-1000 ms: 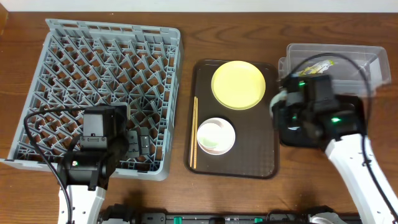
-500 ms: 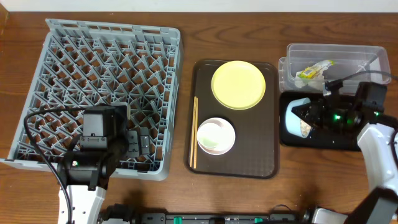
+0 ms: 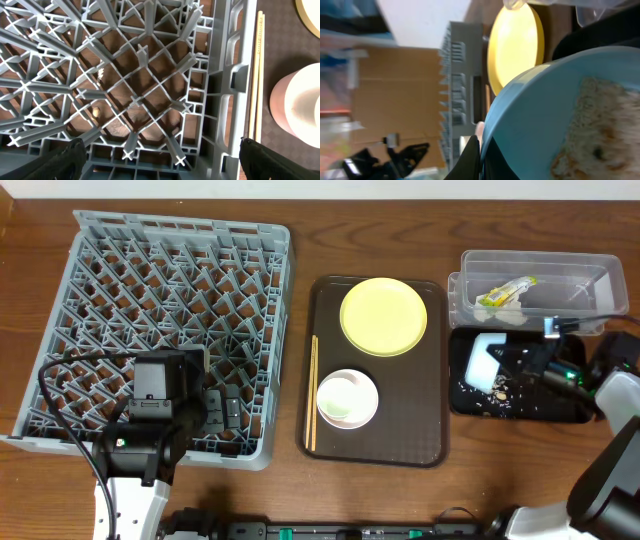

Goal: Sort waste into correct bins and load items into the dishwasher
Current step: 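Tip the light-blue bowl over the black tray to pour out rice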

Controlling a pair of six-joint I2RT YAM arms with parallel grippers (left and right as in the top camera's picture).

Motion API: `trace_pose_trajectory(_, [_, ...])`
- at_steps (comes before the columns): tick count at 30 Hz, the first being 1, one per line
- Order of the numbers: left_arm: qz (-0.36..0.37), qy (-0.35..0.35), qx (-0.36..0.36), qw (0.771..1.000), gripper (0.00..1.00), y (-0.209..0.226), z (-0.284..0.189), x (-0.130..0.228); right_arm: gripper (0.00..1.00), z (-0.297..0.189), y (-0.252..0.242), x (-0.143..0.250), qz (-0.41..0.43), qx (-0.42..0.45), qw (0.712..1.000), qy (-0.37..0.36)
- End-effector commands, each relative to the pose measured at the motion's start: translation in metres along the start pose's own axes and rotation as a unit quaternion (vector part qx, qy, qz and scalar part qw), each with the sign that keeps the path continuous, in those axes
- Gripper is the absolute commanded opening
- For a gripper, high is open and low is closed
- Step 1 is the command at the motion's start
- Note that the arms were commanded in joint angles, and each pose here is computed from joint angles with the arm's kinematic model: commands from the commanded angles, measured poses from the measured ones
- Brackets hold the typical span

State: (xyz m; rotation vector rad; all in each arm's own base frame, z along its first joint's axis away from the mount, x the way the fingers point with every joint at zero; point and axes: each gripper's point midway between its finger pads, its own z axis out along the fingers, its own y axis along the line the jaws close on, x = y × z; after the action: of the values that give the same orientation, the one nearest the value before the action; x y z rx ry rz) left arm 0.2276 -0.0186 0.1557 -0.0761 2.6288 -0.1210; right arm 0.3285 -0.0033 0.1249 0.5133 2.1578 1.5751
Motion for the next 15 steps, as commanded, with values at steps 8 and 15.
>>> trace_pose_trajectory(8, [0.004,-0.010,0.004,1.000,0.98,-0.001,-0.006,-0.006,0.01,-0.037,-0.005,-0.024,0.046,-0.127,0.989,-0.060])
trace_pose_trajectory(15, [0.004,-0.010,0.004,1.000,0.98,-0.001,-0.006,-0.006,0.01,-0.058,-0.015,-0.034,0.053,-0.124,0.986,-0.096])
